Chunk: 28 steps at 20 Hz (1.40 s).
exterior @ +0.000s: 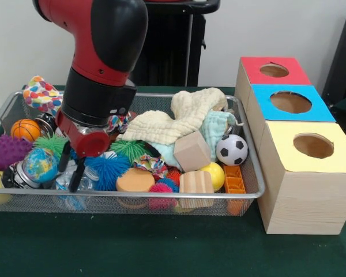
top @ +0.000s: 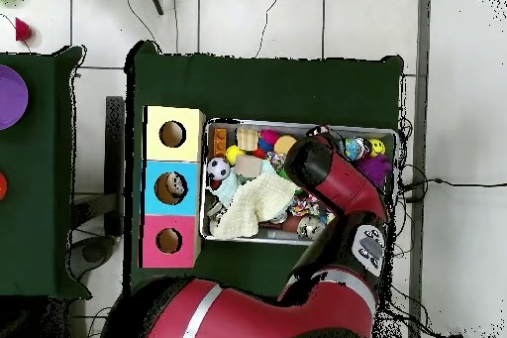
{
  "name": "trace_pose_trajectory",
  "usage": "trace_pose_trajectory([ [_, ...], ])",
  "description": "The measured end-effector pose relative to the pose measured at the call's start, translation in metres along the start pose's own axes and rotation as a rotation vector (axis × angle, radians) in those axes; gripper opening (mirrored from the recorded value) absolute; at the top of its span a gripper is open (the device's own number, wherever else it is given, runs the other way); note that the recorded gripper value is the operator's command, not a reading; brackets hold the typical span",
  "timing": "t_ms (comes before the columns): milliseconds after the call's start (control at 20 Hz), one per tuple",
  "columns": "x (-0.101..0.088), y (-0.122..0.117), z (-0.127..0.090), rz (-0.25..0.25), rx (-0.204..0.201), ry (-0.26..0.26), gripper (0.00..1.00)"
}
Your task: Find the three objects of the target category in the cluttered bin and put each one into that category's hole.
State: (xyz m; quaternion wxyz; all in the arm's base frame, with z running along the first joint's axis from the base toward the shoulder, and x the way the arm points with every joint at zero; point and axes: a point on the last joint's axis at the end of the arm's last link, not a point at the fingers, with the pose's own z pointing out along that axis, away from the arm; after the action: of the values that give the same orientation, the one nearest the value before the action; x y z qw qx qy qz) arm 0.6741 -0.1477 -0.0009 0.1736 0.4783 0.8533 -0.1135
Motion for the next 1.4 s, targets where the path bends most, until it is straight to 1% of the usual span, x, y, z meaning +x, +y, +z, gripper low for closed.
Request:
trace_pose_trajectory([
  [550,0.002,0.000,0.000,-0.001,0.002,0.005,1.00],
  [950,0.008,0.001,-0.002,-0.015,0.010,0.023,1.00],
  [1250,0.028,-0.007,0.004,-0.062,0.048,0.096,1.00],
  [1350,0.032,-0.010,0.005,-0.072,0.057,0.109,1.00],
  [1400,0.036,-0.012,0.006,-0.085,0.065,0.122,1.00],
])
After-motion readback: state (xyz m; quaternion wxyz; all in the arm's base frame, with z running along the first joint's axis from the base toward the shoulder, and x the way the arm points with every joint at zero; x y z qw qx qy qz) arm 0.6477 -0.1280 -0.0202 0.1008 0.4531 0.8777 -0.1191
